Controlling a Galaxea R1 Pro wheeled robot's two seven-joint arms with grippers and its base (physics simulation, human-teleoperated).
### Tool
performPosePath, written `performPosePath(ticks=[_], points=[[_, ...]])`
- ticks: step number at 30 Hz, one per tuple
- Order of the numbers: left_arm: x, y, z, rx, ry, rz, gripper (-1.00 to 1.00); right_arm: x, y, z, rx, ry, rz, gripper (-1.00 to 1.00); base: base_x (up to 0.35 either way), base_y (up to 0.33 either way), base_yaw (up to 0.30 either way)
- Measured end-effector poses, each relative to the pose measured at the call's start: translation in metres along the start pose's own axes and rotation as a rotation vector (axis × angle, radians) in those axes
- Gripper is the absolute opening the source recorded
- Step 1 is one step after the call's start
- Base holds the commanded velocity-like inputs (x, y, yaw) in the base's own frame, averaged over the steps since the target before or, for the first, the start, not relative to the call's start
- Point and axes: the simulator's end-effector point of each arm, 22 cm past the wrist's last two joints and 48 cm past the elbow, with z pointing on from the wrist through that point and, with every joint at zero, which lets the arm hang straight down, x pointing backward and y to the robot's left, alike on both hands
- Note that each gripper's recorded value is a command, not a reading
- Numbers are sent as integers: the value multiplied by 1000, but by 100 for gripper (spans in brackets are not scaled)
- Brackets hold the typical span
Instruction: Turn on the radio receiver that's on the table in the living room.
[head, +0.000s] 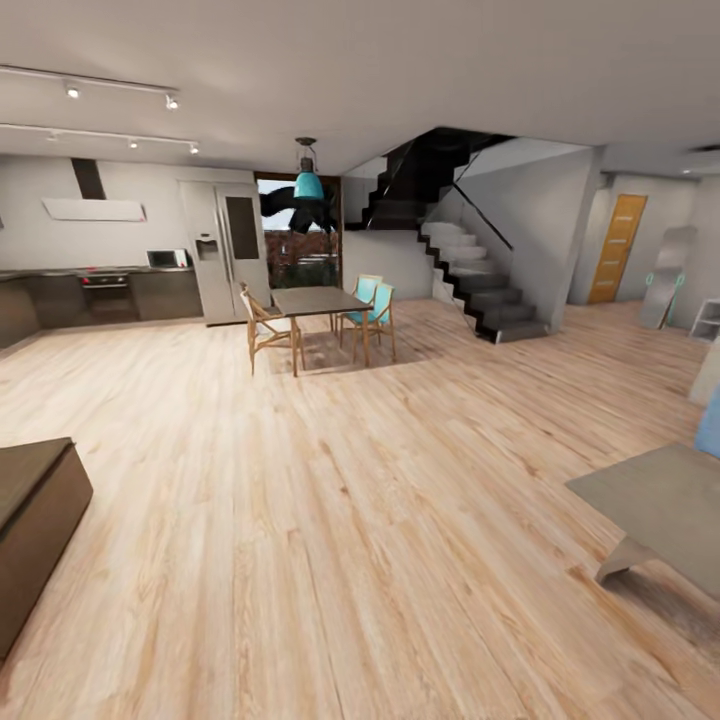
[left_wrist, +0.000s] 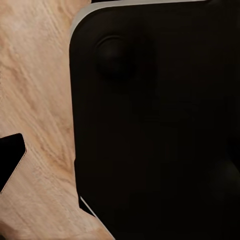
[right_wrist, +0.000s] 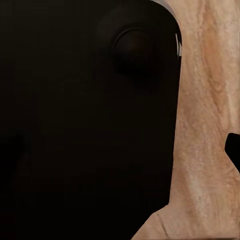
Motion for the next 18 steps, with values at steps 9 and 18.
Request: performPosePath(ticks=[9,18], points=[[0,0,0,1,-1,-1,100,0,0,0,0,0,2,100,0,0,-286],[0,-1,0,1,0,0,100,0,0,0,0,0,2,100,0,0,-286]])
